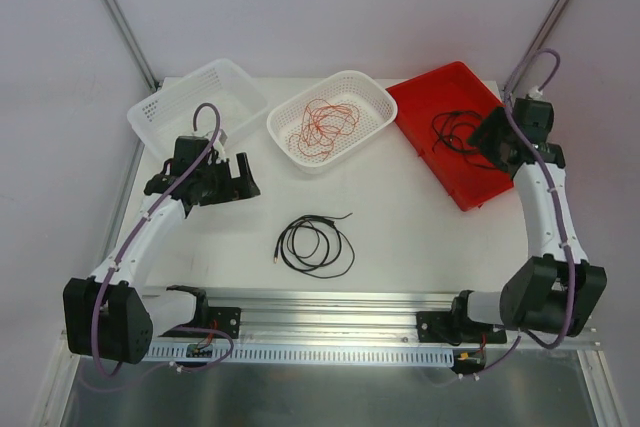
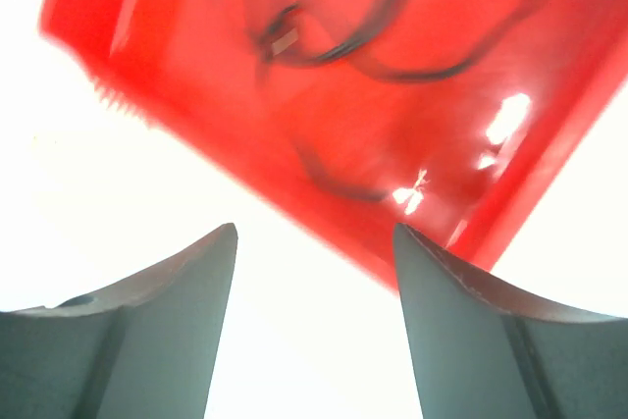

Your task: Untangle the cables

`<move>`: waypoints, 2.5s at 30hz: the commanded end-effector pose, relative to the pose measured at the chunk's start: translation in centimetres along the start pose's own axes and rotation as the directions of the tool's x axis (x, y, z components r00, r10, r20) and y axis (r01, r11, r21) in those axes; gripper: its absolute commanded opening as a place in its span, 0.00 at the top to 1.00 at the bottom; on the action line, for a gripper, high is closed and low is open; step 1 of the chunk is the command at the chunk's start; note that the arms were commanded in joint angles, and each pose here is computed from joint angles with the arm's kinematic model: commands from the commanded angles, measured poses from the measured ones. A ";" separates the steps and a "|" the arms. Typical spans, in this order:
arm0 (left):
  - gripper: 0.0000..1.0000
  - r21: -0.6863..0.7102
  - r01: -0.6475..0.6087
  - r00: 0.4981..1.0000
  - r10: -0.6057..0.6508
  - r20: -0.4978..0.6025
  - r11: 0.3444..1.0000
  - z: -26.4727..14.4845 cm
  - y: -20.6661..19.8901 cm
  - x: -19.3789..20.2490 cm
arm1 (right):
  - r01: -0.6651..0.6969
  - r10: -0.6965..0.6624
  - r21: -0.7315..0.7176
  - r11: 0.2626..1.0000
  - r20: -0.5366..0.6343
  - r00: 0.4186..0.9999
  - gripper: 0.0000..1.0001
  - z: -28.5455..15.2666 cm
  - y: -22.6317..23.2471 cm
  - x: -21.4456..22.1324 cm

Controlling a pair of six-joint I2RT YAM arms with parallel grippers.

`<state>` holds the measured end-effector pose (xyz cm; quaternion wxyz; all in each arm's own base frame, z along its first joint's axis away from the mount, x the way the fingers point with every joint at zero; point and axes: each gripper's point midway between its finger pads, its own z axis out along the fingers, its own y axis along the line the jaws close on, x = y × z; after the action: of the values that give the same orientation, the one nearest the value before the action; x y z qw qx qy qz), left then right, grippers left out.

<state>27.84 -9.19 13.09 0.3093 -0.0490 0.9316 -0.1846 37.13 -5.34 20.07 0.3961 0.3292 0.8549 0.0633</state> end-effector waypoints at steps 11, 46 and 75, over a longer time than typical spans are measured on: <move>0.01 0.122 0.013 0.998 -0.006 -0.055 0.992 0.0 -1.8 0.8 | 0.437 -0.624 -0.584 0.684 -0.157 0.766 0.31 -8.2 11.4 22.5; 0.01 0.104 -0.016 0.995 0.026 -0.098 0.994 1.2 -1.5 2.1 | 0.703 -0.898 -0.561 0.438 -0.305 0.317 0.87 -4.9 10.4 39.8; 0.01 0.111 -0.022 0.996 0.031 -0.086 0.994 1.0 -1.7 1.8 | 0.779 -0.527 -0.551 0.300 0.585 0.617 0.99 -32.9 25.1 6.6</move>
<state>26.78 -11.36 11.75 0.2614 -0.0281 0.9356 -0.2356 24.59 24.00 42.92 0.5636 -0.2405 0.7714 0.1718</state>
